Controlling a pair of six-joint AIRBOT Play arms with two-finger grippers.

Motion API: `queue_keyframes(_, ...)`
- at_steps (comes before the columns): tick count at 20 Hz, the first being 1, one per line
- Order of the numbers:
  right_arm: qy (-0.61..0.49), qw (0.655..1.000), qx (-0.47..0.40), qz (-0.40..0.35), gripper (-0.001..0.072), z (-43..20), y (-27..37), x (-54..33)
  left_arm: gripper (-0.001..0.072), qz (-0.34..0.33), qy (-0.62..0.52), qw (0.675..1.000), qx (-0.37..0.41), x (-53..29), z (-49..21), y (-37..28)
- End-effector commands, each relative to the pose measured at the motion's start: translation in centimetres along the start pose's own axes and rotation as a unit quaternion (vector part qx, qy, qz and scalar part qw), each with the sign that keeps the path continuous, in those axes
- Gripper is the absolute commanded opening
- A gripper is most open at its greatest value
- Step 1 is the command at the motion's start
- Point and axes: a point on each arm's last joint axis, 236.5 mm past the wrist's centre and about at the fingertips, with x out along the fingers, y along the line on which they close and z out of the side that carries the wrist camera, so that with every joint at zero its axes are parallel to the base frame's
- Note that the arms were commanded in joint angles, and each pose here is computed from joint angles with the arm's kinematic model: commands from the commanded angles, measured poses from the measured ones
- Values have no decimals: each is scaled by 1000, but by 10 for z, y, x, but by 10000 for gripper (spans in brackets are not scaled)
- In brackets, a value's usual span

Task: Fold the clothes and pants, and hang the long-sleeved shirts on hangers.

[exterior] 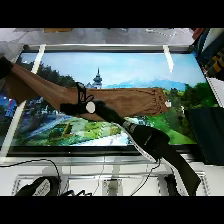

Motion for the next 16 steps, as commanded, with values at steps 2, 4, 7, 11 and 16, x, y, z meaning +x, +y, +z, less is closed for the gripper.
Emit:
queue_keyframes(2,9,1000,7,2,34,-6,0,2,13,-14,5,1000,-12,0,-3,-9)
queue_keyframes(4,17,1000,0,-10,34,6,-12,-10,13,-20,10,999,-27,6,-6,-9)
queue_keyframes(7,28,997,-48,-50,34,41,-43,-52,12,-46,33,995,-80,29,-23,-17)
queue_keyframes(11,63,981,-132,-124,34,88,-95,-146,11,-72,102,991,-53,74,-83,-43)
queue_keyframes(16,36,969,-132,-206,34,147,-149,-275,11,-186,181,965,-35,101,-172,-146)
